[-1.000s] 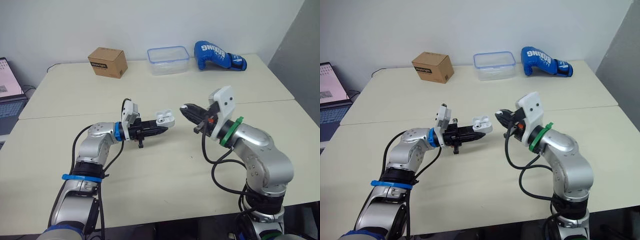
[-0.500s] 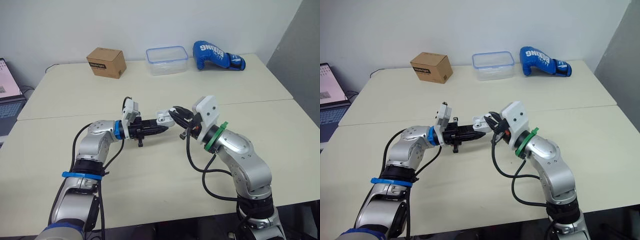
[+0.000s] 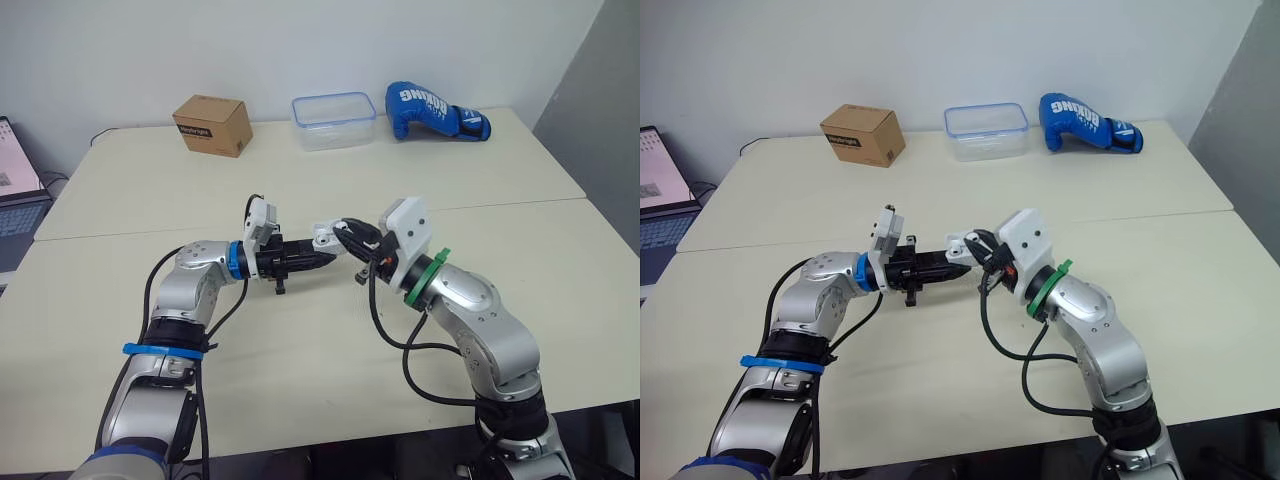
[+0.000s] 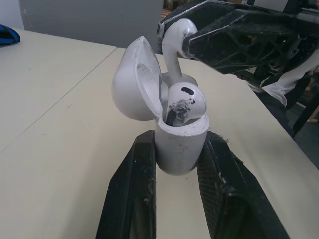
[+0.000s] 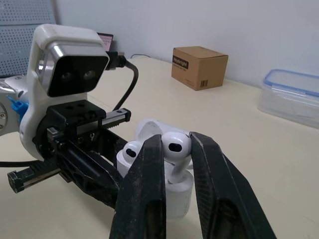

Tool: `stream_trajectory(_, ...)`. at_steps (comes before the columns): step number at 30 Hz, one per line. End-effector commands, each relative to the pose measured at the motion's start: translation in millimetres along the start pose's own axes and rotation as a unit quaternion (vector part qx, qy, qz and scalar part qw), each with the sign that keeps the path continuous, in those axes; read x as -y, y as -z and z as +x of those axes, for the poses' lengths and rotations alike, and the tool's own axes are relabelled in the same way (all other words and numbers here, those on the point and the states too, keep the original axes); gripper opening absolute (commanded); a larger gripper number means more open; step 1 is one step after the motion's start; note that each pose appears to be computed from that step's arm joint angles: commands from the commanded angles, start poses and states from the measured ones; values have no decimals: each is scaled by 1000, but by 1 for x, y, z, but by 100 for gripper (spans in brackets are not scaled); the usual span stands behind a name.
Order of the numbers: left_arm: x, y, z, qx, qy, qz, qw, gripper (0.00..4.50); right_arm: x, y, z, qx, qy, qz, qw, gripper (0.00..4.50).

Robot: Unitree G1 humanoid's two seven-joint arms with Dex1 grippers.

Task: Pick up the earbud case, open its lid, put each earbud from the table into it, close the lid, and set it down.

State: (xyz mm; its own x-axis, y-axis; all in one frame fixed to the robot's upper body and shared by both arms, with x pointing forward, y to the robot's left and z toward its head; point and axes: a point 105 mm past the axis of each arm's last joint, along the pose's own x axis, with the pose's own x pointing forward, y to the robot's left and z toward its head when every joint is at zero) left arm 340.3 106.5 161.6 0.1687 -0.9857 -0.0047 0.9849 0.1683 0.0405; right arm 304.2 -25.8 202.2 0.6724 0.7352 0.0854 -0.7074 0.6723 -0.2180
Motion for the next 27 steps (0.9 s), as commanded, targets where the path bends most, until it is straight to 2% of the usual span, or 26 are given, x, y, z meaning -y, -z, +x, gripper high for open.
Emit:
stream_trajectory(1, 1, -15, 0, 7, 5, 32, 999, 76, 2, -12, 1, 14, 11, -34, 999, 37)
stream_trajectory(12, 1, -18, 2, 12, 5, 40, 999, 76, 1, -17, 4, 0, 5, -95, 995, 37)
stream_trajectory(27, -1, -21, 1, 16, -1, 45, 999, 76, -3, -8, 3, -34, -19, -79, 996, 37)
